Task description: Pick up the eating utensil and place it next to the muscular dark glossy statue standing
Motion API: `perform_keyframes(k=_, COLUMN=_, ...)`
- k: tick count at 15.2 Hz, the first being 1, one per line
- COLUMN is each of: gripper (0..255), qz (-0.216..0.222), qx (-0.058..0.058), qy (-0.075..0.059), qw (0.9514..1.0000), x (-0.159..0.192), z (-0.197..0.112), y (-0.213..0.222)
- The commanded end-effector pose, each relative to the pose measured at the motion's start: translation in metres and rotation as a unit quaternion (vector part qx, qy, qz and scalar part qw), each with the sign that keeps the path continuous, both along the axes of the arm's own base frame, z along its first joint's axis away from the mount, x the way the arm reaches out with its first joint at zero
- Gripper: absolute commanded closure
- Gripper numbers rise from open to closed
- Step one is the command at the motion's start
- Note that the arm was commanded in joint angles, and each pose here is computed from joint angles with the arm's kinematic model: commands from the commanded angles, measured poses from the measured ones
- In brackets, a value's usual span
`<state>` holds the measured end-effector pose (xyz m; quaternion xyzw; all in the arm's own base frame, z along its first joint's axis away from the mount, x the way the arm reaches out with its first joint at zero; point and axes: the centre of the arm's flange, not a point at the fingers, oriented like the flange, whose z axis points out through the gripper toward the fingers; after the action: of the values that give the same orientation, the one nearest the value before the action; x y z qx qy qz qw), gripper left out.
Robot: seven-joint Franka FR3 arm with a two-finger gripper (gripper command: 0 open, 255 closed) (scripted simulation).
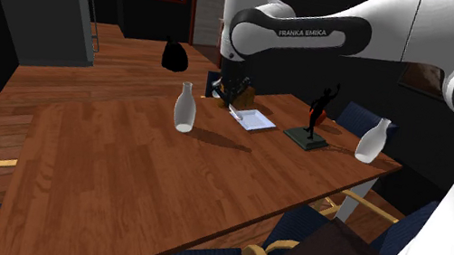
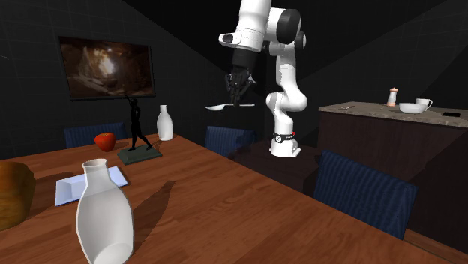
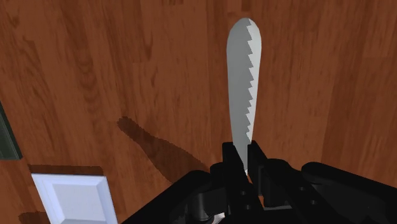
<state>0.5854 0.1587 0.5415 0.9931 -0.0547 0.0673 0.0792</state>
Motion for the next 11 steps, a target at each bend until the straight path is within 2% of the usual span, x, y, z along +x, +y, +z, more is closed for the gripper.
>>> perform_keyframes(k=1, gripper=255, qz=0.000, qx=0.000, qy=0.000, qw=1.0000, x=-0.001, z=0.009, y=-0.001)
perform_keyframes(k=11, gripper=255, qz=0.000, qx=0.000, qy=0.000, qw=1.0000, x=-0.001, z=0.062, y=-0.001)
